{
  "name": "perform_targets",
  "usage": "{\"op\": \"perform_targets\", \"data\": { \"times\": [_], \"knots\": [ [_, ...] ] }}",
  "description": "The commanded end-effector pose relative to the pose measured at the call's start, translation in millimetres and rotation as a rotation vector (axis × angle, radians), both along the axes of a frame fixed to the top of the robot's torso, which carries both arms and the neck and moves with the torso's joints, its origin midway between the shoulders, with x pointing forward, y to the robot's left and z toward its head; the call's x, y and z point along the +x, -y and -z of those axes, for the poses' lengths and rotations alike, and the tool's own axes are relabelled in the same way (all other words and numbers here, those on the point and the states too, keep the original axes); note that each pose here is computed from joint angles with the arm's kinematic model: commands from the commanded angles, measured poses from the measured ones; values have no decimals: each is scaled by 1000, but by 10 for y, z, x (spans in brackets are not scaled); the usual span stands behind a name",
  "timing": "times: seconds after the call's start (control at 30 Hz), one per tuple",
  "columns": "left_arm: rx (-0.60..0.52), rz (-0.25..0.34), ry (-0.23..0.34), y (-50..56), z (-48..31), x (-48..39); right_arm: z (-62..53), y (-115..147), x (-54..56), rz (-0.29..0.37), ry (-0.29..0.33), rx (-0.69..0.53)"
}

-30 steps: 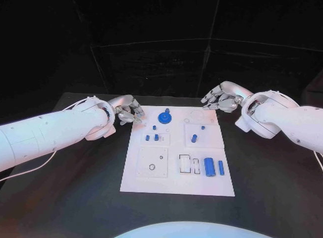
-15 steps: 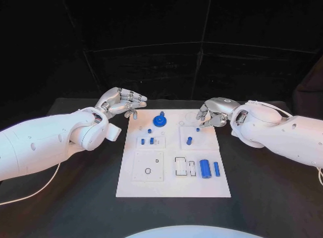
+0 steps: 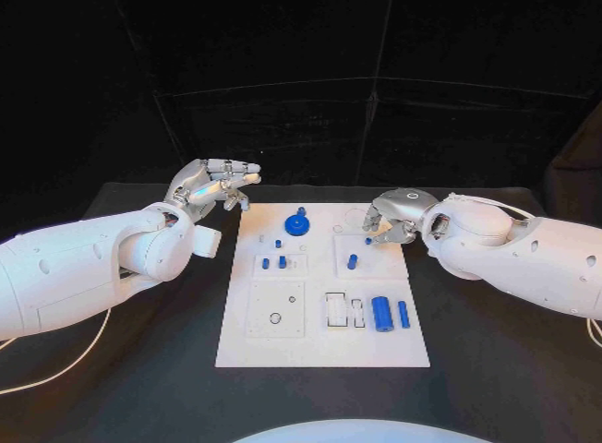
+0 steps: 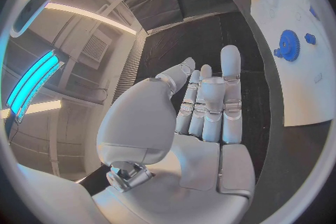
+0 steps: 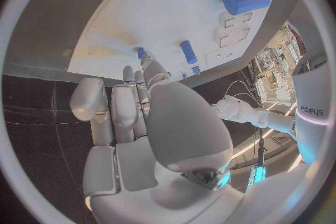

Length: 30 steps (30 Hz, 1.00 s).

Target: Assemble the parts on the task board

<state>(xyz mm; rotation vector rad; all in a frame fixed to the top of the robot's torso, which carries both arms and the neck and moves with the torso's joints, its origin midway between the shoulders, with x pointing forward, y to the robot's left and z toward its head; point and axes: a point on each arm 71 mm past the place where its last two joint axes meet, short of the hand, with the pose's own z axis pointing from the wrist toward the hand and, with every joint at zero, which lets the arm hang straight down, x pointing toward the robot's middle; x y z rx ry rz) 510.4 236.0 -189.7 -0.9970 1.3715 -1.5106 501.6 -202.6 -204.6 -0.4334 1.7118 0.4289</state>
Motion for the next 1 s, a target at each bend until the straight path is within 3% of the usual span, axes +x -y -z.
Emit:
{"op": "perform_targets", "data": {
  "times": [0.03,0.6,1.0],
  "knots": [
    [-52,-5,6,3,-24,-5,29,-19,3,-11,-9,-46],
    [-50,-9,-2,-2,-17,-6,174,-47,-4,-11,-69,-77],
    [-48,-14,-3,-21,-14,4,189,-92,-1,-16,-71,-67]
  ]
}}
